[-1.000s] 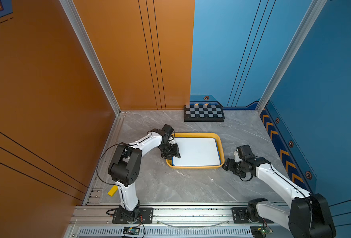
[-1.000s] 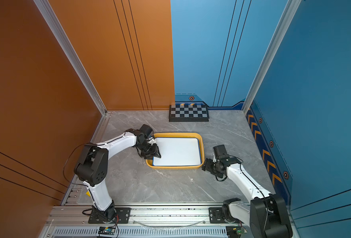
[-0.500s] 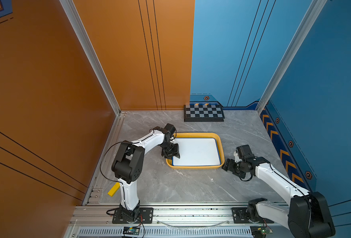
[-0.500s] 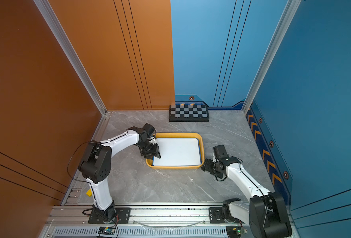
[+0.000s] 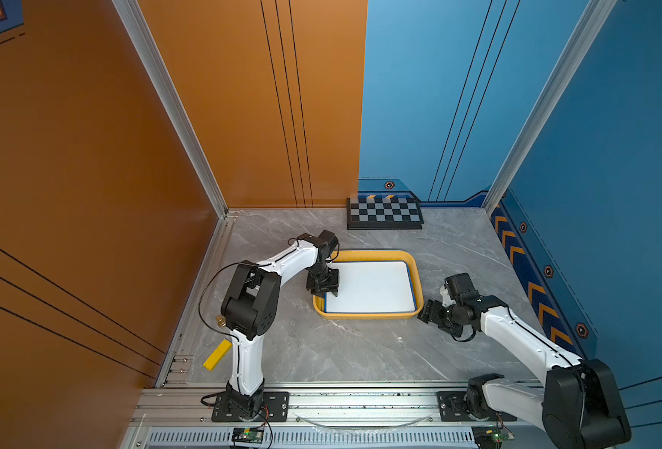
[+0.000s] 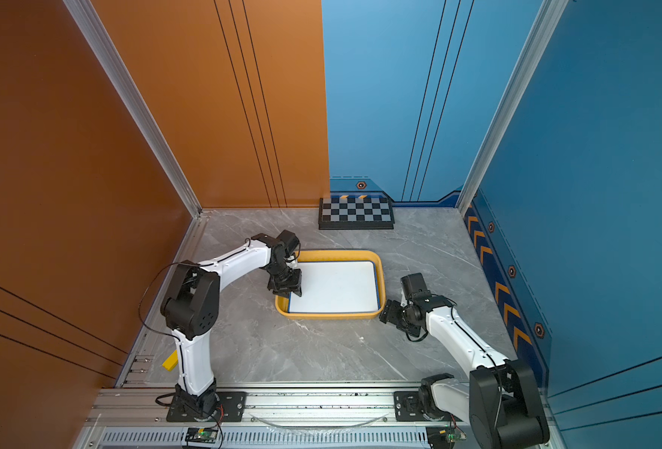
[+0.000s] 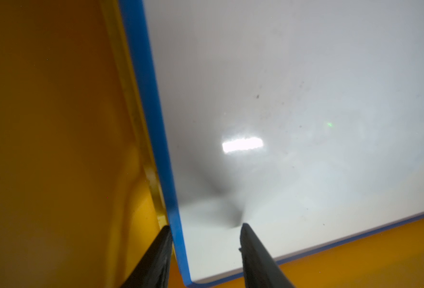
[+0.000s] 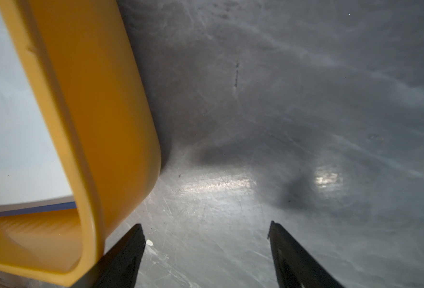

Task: Put the whiteboard into the storage box
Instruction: Place the whiteboard in the storage box.

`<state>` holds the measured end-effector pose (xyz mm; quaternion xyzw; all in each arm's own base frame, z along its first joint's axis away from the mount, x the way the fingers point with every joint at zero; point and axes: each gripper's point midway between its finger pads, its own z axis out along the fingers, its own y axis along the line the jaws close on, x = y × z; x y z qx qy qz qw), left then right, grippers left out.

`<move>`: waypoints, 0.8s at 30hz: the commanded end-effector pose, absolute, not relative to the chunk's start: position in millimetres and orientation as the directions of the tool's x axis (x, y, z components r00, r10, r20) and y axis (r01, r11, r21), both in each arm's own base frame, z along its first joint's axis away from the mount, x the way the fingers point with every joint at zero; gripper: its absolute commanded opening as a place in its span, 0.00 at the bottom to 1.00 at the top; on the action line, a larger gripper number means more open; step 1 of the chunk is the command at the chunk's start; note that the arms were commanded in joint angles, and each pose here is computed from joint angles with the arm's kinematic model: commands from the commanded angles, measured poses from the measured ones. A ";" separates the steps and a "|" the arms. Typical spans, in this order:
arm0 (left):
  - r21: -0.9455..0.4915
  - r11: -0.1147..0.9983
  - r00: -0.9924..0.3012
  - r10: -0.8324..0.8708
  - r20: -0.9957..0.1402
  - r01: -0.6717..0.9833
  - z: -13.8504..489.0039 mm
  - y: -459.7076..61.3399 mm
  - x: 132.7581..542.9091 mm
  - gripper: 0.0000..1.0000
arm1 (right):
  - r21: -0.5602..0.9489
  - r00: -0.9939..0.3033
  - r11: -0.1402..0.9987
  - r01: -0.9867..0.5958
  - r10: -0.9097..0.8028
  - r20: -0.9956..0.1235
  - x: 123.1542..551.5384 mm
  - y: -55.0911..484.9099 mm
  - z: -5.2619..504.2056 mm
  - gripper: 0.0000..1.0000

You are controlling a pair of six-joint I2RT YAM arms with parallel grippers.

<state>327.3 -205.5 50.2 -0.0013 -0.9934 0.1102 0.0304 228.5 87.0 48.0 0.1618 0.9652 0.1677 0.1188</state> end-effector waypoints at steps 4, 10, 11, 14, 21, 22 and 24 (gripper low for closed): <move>-0.118 0.993 -1.000 0.010 0.028 0.007 39.5 -191.4 344.0 0.48 | 0.378 -0.916 0.887 0.265 0.354 -0.189 235.4 88.8 51.9 0.81; -0.123 0.992 -1.000 0.007 0.004 0.006 45.5 -194.9 352.3 0.48 | 0.356 -0.920 0.900 0.253 0.338 -0.200 242.5 86.0 51.7 0.81; -0.120 0.993 -1.000 0.009 -0.001 0.009 48.0 -195.4 353.7 0.48 | 0.349 -0.921 0.903 0.249 0.333 -0.203 244.5 85.2 51.9 0.81; -0.102 0.994 -0.999 0.022 -0.041 0.026 61.9 -196.4 358.1 0.48 | 0.342 -0.921 0.907 0.246 0.329 -0.210 253.6 82.0 55.1 0.81; -0.083 0.996 -0.989 0.032 -0.146 0.044 101.7 -188.7 356.6 0.50 | 0.345 -0.909 0.907 0.243 0.336 -0.245 270.3 75.5 70.8 0.81; -0.084 0.995 -0.986 0.035 -0.162 0.049 107.7 -187.4 355.7 0.50 | 0.343 -0.909 0.908 0.241 0.336 -0.248 271.9 74.3 72.8 0.82; -0.083 0.995 -0.979 0.030 -0.200 0.048 121.6 -183.6 354.6 0.50 | 0.332 -0.907 0.911 0.244 0.336 -0.255 274.3 70.2 75.9 0.82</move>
